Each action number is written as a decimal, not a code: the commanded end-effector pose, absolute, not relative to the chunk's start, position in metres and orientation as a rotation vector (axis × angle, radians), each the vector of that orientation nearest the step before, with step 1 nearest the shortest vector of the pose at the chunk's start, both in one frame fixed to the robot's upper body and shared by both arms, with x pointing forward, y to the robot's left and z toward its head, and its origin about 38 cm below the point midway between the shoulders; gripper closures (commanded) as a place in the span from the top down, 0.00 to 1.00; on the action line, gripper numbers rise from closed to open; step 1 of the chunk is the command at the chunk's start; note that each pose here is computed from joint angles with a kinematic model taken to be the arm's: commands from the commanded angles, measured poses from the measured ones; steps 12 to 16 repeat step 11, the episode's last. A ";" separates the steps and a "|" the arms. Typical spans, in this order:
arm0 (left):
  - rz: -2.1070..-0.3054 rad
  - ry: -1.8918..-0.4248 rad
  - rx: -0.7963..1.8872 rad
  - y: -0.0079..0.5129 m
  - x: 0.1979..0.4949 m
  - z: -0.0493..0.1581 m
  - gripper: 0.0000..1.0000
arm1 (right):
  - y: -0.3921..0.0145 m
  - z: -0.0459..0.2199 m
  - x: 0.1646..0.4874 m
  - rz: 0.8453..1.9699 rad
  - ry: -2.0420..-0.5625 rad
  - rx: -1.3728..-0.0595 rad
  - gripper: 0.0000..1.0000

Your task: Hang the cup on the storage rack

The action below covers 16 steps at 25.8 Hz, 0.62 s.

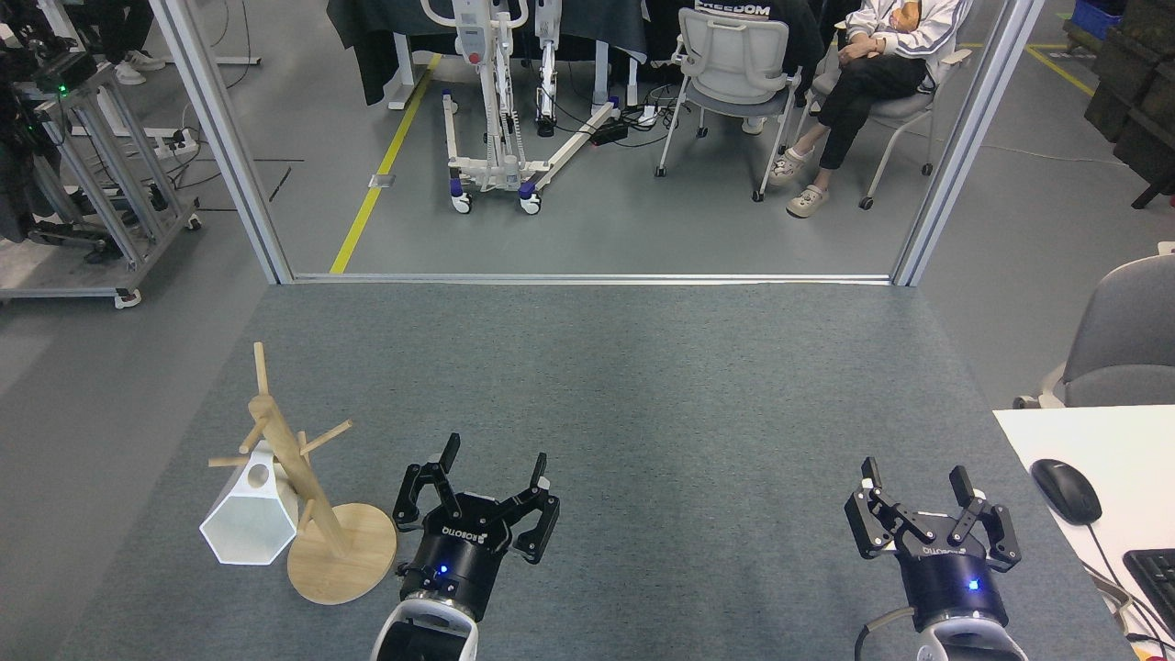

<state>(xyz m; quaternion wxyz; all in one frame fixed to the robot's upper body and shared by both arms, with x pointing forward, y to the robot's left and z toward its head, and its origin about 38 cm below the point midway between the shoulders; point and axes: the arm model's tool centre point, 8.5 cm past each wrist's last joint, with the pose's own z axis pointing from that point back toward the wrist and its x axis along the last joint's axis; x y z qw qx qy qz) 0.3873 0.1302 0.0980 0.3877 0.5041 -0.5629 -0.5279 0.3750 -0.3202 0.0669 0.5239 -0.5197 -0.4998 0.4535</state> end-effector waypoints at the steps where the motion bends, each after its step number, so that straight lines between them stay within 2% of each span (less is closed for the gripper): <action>1: -1.329 -1.407 1.300 0.133 0.393 0.097 0.99 | -0.323 0.069 0.376 1.050 -1.207 -1.225 0.99; 5: -1.312 -1.384 1.323 0.138 0.393 0.090 1.00 | -0.327 0.071 0.378 1.053 -1.208 -1.232 0.99; 16: -1.292 -1.411 1.342 0.137 0.392 0.089 1.00 | -0.327 0.072 0.379 1.045 -1.214 -1.228 0.99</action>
